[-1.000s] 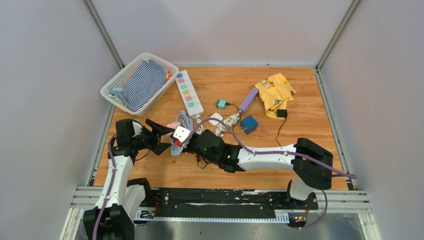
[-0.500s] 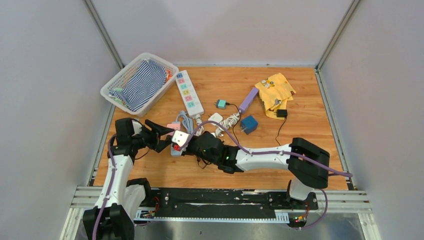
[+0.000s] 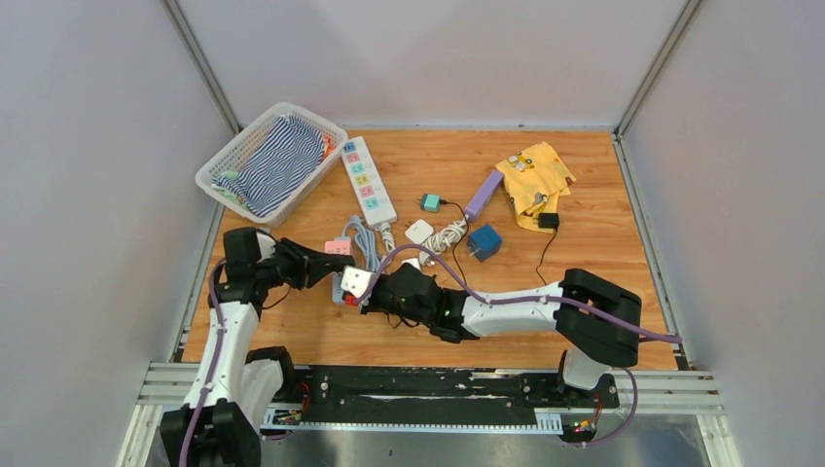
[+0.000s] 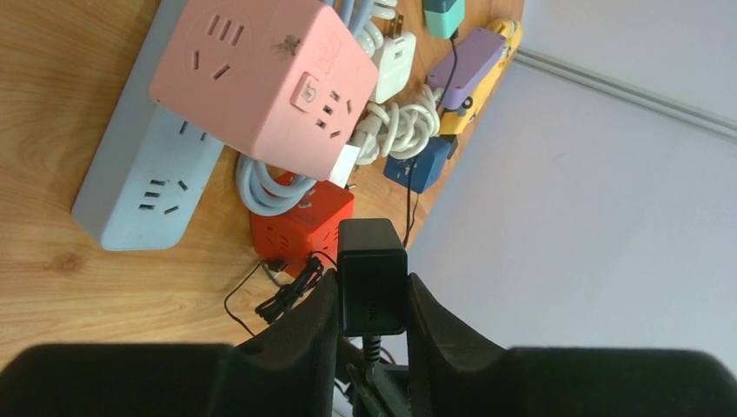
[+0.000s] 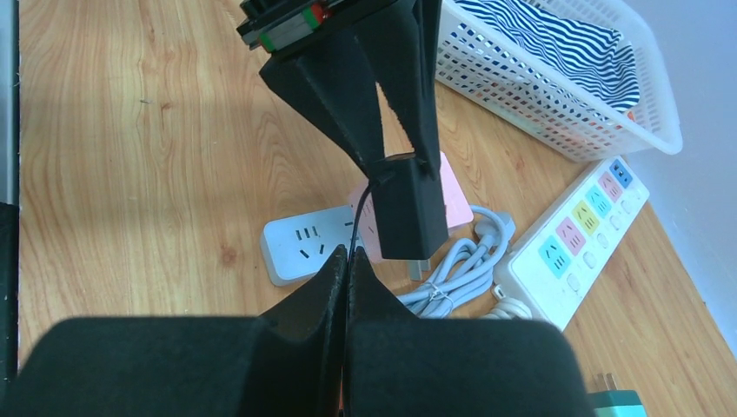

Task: Insert the plug
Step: Pick up the plug from the corner of the board, then insert the plug into the socket.

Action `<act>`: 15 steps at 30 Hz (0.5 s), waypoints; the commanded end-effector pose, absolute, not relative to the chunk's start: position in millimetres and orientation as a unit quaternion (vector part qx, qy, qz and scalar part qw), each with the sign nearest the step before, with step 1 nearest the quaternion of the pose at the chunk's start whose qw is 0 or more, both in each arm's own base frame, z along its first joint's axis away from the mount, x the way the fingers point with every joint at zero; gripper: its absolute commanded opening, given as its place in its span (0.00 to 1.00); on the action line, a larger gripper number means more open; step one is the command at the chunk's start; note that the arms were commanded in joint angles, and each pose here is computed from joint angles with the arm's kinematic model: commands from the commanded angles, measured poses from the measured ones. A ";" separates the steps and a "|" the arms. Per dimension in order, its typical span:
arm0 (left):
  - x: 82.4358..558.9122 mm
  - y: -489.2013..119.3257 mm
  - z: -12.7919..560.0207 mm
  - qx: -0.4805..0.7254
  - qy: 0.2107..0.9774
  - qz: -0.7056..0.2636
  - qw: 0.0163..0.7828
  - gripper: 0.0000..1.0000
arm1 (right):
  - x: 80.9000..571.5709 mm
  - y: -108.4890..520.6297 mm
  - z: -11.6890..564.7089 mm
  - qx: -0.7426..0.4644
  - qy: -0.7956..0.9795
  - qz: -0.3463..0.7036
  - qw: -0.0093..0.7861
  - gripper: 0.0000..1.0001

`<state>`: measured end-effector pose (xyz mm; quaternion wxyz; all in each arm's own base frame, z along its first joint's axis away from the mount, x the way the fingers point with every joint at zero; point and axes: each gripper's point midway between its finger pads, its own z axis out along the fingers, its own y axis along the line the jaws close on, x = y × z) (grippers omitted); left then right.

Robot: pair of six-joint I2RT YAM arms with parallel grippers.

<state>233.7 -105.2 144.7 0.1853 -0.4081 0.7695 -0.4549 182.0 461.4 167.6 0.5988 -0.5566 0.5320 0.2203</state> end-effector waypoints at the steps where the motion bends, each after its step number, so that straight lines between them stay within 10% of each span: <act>1: 240.5 -104.8 169.0 -0.376 0.769 -0.466 0.224 0.08 | 176.1 460.7 158.7 -0.560 0.527 0.231 0.597 0.00; 6: 247.8 -89.8 185.1 -0.331 0.787 -0.421 0.306 0.01 | 178.5 452.5 168.5 -0.537 0.540 0.232 0.605 0.21; 15: 255.1 -64.9 220.2 -0.219 0.825 -0.321 0.410 0.00 | 169.2 409.3 200.6 -0.477 0.570 0.262 0.616 0.97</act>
